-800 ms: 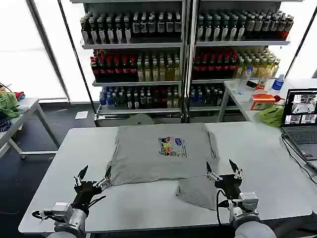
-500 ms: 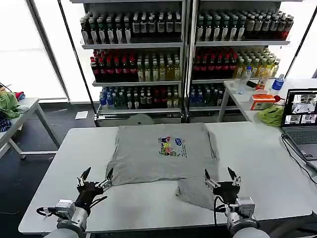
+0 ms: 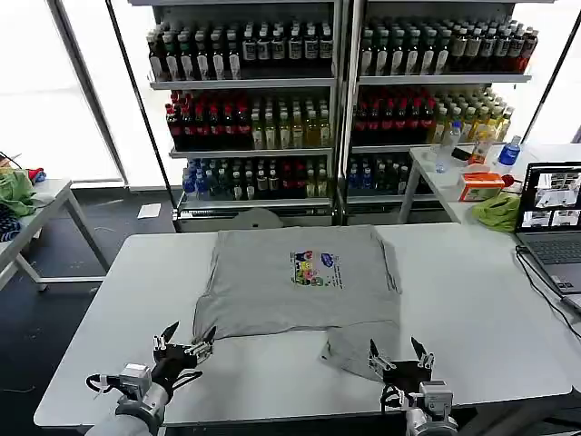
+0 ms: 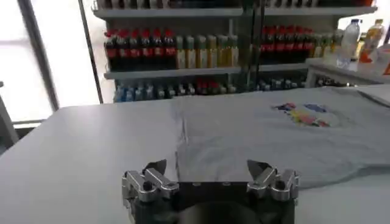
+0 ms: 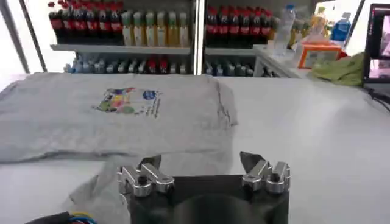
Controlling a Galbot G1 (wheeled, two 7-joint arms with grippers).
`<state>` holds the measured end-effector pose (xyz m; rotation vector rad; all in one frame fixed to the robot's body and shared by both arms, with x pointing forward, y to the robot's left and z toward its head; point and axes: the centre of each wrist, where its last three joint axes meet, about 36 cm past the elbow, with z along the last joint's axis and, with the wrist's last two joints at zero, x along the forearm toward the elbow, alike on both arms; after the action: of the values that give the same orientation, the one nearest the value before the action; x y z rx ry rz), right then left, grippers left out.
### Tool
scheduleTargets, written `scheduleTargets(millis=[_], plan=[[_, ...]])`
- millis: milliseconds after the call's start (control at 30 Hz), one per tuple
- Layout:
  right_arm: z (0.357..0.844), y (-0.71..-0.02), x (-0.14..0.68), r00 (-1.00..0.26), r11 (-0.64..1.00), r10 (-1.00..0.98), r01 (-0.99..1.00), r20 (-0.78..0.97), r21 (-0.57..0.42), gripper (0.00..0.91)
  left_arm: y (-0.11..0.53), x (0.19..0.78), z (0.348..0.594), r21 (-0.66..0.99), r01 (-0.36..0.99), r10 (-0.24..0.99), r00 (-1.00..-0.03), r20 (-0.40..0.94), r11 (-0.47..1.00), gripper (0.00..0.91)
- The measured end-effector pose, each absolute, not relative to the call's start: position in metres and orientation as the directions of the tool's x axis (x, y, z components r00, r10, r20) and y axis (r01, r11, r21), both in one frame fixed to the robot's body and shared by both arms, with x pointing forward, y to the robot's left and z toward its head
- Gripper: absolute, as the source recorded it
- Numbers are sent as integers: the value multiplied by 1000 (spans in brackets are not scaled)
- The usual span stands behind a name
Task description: Fold and organize the clothes.
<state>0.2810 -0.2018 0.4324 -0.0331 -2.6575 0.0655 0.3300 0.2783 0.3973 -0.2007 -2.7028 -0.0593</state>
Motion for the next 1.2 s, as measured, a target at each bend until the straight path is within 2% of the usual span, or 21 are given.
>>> scheduleTargets(millis=[1200], plan=[[405, -183, 273, -847, 997, 48, 8, 529, -78, 907, 284, 351, 375, -17, 143, 134, -875, 466, 990, 907]])
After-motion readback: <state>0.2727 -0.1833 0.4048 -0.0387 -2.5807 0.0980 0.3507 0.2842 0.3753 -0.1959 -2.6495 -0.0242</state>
